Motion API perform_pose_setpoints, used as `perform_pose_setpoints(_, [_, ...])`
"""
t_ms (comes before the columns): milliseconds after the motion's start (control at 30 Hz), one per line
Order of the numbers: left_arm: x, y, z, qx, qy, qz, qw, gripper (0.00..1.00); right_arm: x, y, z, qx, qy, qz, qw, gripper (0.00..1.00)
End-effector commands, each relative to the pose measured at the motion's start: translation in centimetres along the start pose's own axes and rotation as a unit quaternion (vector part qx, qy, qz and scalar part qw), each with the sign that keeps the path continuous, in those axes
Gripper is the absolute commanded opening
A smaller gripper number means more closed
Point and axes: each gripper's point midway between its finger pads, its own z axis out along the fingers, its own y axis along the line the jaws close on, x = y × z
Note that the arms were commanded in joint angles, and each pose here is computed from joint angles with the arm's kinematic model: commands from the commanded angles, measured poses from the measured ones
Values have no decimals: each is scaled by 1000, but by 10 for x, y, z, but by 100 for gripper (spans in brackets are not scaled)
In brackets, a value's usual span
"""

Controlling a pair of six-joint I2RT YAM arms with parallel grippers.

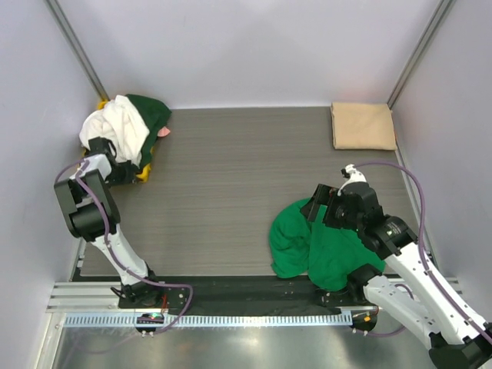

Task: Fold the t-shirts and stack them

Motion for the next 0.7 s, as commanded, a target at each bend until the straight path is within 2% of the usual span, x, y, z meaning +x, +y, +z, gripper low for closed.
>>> perform_pose_setpoints(0, [-41,-134,-15,183,-57,-34,981,8,-4,-2,7,15,1,-10,1000,96])
perform_pose_setpoints(33, [-35,-138,-15,179,-45,-17,983,18,-1,-5,10,22,7,-8,1000,96])
perform_pose_setpoints(67, [-27,-139,-12,173,-36,18,984,39,2,-8,15,32,15,-8,999,96])
perform_pose_setpoints(167, [-3,-127,-25,154,0,54,987,69,15,-24,31,79,44,9,996,96])
perform_pose_setpoints(200, [1,-120,-29,152,7,57,987,73,18,-29,34,95,51,15,994,96])
perform_pose_setpoints(233, [9,-95,-20,129,23,58,990,76,21,-39,37,127,55,26,990,96])
perform_pose_setpoints(300, [16,-83,-40,141,25,80,986,80,26,-56,44,176,59,29,982,95])
perform_pose_setpoints(333, [21,-59,-34,119,33,85,989,80,26,-62,45,194,52,42,979,95])
perform_pose_setpoints(367, [24,-58,-52,136,29,98,985,81,19,-73,45,224,28,41,973,95])
perform_pose_setpoints(467, [38,-22,-59,122,49,135,982,82,10,-90,45,265,-22,67,962,95])
perform_pose_setpoints(500, [41,-19,-74,135,49,157,977,81,7,-94,45,271,-36,75,959,94])
perform_pose_setpoints(667, [57,23,-105,133,43,222,965,81,19,-110,64,276,-12,98,956,77])
